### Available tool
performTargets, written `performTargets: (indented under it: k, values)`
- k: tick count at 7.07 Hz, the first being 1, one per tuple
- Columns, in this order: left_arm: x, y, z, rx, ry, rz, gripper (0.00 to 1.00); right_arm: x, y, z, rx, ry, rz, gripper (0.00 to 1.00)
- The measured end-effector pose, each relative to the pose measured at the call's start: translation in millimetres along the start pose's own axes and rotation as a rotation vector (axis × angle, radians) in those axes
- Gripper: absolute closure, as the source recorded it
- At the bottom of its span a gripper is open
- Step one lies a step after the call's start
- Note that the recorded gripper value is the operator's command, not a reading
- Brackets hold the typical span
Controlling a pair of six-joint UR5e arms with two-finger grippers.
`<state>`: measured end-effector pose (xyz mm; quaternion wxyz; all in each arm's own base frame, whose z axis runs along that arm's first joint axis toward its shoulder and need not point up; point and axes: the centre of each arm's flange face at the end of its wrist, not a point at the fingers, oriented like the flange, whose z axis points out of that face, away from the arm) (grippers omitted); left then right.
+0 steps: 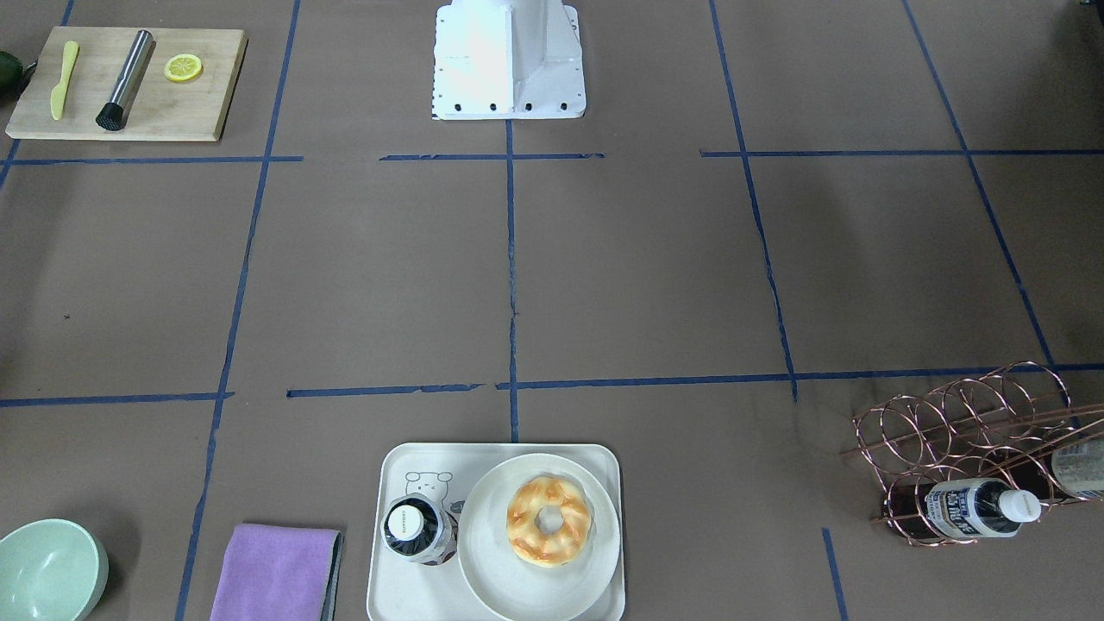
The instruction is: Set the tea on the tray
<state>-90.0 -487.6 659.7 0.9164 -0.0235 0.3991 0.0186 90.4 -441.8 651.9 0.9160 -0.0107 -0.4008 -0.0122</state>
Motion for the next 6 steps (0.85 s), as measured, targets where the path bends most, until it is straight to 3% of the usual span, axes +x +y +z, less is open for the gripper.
performTargets:
  k: [6]
  values:
    - [2.5, -4.7, -3.0, 0.005, -0.001, 0.007, 0.0, -0.2, -1.9, -0.5, 0.0, 0.0, 0.0, 0.0]
